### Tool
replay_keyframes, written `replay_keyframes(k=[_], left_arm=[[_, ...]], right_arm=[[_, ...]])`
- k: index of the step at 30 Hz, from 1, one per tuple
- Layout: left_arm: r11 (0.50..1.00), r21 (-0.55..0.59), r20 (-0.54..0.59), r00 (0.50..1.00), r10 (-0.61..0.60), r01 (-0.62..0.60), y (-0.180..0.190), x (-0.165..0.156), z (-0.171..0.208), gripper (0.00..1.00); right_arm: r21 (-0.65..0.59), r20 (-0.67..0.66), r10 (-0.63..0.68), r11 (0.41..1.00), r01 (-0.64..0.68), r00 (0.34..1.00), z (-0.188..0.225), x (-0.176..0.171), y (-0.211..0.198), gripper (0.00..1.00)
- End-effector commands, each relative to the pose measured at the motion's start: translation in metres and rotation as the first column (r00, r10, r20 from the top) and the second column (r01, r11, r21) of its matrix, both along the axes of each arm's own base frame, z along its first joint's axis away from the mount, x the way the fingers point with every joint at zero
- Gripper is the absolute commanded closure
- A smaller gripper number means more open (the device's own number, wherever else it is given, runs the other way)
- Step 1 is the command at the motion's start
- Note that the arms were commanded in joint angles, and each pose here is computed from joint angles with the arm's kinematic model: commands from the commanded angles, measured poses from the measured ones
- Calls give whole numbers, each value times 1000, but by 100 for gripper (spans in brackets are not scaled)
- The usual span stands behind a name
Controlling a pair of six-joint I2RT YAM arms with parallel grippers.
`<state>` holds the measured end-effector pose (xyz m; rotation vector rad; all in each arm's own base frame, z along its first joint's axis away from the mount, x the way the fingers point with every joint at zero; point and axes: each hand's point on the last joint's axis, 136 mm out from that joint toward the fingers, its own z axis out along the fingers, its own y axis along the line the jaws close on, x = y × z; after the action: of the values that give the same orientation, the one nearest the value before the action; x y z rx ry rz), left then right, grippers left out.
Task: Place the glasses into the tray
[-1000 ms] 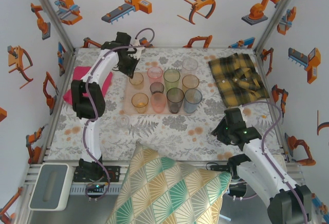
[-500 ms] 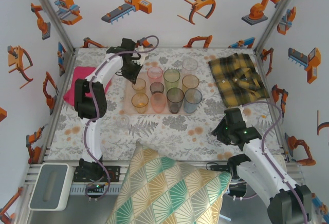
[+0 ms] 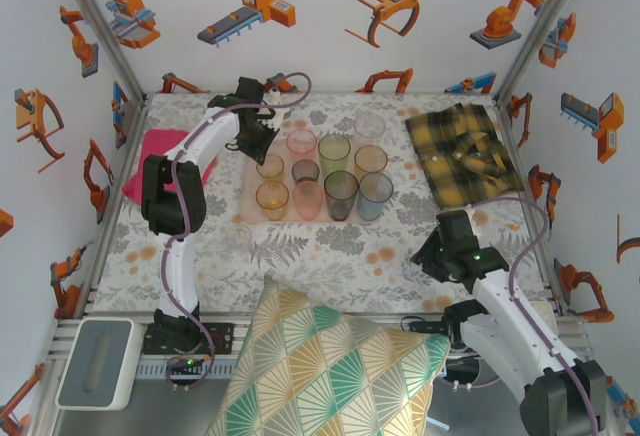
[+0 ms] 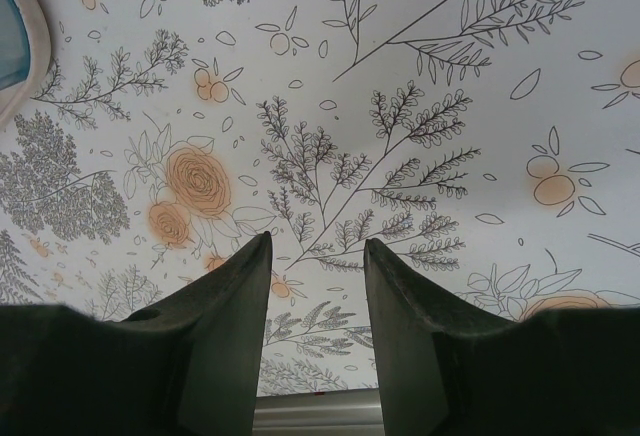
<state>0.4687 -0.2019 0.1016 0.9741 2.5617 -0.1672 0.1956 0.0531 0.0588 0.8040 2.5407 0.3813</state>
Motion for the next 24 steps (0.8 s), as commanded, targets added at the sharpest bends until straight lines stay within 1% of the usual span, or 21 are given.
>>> replay_keyframes(k=[1, 10, 20, 24], left_arm=[[999, 37, -16, 1000, -25, 26, 5, -12, 1, 100], [999, 44, -45, 999, -23, 25, 6, -16, -3, 97], [999, 30, -52, 998, -28, 30, 4, -17, 0, 77], [1000, 9, -52, 998, -24, 25, 1, -17, 3, 72]], right_arm=[[-3, 11, -14, 1000, 14, 1000, 7, 2, -2, 58], [4, 19, -15, 1000, 14, 1000, 10, 2, -2, 58], [4, 19, -10, 1000, 10, 1000, 10, 1, -2, 58], [3, 22, -11, 1000, 11, 1000, 11, 1, -2, 58]])
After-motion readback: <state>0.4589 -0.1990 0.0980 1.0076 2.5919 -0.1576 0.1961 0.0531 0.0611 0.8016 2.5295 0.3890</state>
